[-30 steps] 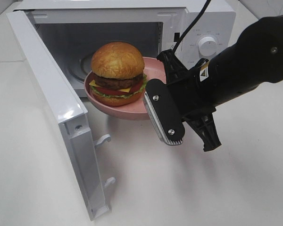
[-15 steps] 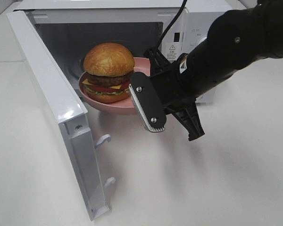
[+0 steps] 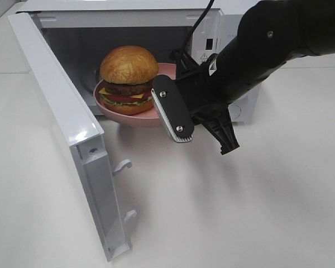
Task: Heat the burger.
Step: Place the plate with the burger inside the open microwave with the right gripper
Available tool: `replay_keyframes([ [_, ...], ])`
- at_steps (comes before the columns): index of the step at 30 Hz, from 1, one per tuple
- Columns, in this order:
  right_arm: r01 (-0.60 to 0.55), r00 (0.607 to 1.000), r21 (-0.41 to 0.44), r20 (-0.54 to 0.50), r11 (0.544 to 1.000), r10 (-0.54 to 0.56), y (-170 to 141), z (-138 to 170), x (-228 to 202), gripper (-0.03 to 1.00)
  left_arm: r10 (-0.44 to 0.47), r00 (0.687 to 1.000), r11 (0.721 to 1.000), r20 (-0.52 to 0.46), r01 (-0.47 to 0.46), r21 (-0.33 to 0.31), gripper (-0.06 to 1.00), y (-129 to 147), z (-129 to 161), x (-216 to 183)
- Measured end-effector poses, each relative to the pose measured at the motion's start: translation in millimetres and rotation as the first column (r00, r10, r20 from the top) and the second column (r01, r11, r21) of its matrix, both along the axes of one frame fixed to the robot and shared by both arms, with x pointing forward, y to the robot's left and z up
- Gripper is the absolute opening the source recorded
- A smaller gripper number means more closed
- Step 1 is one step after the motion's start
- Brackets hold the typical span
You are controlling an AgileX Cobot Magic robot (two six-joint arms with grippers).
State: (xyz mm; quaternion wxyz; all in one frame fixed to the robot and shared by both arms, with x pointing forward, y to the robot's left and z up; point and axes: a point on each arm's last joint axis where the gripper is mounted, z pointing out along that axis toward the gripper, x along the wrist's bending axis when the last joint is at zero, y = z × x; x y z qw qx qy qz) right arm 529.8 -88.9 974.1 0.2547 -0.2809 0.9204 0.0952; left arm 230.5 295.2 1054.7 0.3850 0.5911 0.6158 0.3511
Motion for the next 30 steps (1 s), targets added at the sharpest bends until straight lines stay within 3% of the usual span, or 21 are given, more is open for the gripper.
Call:
replay_keyframes([
  [30, 0.019, 0.999, 0.015, 0.037, 1.000, -0.020, 33, -17, 56, 0.06, 0.000, 1.000, 1.000, 0.000, 0.000, 0.000, 0.99, 0, 0, 0],
])
